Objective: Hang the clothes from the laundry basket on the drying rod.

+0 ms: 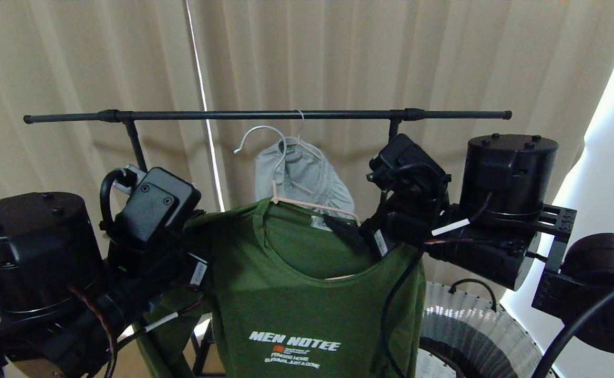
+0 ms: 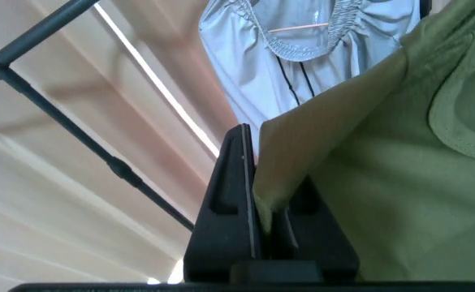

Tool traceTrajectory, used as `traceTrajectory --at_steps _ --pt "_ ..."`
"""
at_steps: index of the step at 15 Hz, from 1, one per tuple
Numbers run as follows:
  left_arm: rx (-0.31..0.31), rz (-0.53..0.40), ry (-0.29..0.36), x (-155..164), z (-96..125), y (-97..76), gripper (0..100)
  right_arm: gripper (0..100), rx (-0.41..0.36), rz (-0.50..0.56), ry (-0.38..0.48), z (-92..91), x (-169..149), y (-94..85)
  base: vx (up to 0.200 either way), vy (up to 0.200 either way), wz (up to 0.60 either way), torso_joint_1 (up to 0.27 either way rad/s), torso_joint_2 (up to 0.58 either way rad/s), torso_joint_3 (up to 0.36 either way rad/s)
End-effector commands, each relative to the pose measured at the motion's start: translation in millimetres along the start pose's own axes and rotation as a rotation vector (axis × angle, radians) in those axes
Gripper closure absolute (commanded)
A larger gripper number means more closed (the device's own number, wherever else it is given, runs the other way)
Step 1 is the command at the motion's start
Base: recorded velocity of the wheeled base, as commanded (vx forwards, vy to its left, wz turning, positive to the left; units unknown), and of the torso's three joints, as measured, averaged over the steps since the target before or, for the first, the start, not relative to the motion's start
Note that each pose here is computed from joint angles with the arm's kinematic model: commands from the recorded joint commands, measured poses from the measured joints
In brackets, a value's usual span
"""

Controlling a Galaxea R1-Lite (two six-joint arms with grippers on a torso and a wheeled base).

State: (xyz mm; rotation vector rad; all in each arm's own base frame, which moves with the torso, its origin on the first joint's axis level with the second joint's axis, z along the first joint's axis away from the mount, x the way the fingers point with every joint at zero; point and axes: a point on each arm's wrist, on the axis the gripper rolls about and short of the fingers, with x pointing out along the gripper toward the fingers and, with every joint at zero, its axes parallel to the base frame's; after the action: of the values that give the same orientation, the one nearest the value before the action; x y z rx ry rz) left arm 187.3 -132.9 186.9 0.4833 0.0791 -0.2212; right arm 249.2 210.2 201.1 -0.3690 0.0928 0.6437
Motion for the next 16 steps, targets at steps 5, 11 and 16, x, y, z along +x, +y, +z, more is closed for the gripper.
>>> traceTrajectory --at_steps 5,11,16 --pt "-0.015 0.009 -0.031 0.4 1.8 0.0 100 100 -0.003 0.011 0.004 -1.3 1.7 3.4 0.000 0.000 0.00 0.000 0.00 0.000" --pt "-0.017 0.010 -0.035 -2.0 -4.4 -1.4 100 100 -0.004 0.013 0.007 -2.1 0.6 4.1 0.000 0.000 0.00 0.000 0.00 0.000" --pt "-0.034 -0.039 -0.078 -7.0 -1.2 1.2 0 100 0.000 0.007 -0.009 2.1 -4.9 3.7 0.000 0.000 0.00 0.000 0.00 0.000"
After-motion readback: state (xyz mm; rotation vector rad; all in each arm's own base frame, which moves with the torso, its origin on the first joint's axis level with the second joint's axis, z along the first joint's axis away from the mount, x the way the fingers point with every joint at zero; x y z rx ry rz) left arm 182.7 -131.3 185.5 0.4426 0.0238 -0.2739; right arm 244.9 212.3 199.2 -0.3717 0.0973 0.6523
